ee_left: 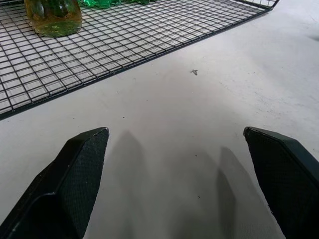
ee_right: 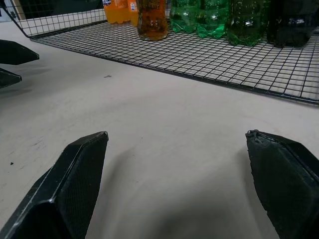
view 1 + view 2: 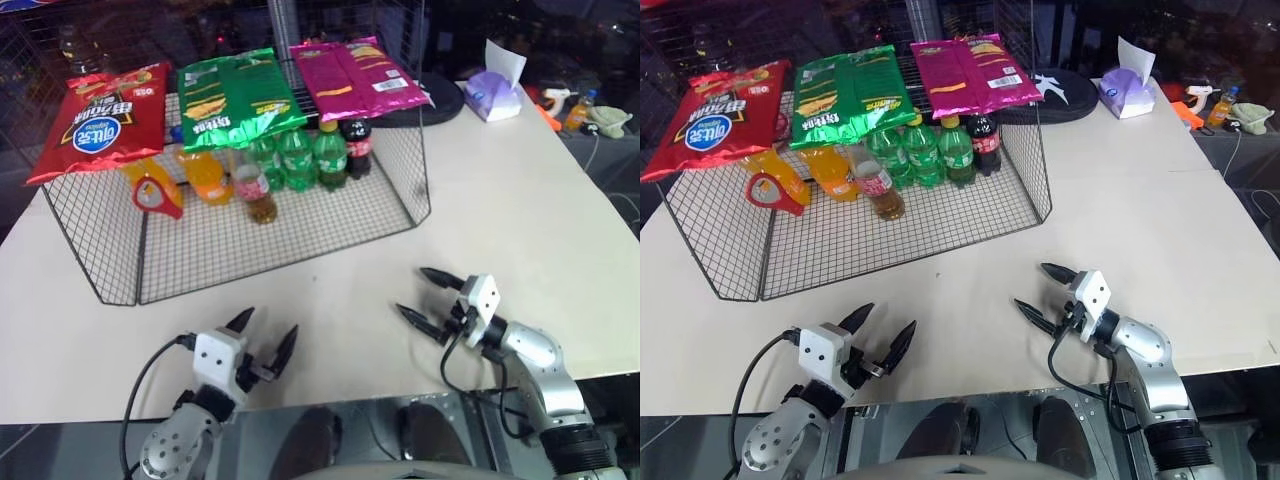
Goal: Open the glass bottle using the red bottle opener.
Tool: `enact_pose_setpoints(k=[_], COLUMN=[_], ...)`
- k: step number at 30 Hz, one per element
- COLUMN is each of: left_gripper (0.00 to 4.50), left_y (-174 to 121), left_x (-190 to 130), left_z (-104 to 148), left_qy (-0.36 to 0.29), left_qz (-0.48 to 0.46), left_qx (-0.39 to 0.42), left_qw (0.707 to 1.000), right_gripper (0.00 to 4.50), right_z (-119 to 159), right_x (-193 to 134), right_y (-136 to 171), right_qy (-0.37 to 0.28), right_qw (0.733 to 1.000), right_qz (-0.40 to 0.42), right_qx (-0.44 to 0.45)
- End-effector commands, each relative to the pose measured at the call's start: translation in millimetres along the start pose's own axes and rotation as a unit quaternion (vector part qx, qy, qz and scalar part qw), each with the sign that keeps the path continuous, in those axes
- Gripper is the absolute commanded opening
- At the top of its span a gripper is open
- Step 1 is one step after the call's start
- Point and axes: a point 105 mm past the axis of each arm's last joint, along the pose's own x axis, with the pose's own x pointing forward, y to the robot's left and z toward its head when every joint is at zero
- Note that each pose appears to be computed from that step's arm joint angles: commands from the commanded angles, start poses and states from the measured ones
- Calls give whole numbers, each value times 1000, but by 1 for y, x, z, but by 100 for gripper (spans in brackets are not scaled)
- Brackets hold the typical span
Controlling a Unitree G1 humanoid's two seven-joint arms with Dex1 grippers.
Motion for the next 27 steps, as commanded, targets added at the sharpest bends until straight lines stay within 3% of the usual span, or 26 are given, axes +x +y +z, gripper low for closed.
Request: enact_pose_setpoints(k=[1,16,27], left_gripper=[450,450,450], left_y=[-3,-1,30], left_x=[2,3,2], left_z=[13,18,23], left_qy=[-20,-19,-37], left_qz=[-6,-4,57], left_qx=[12,11,22], left_qw=[1000,1000,997], right_gripper=[447,447,447], right_z=[10,8,18], right_x=[0,2,7], right_y=[0,-3,1], right_qy=[-8,-4,-27], right_qw=[1000,1000,999], right_qz=[7,17,34], right_qx=[-23,-25,-29])
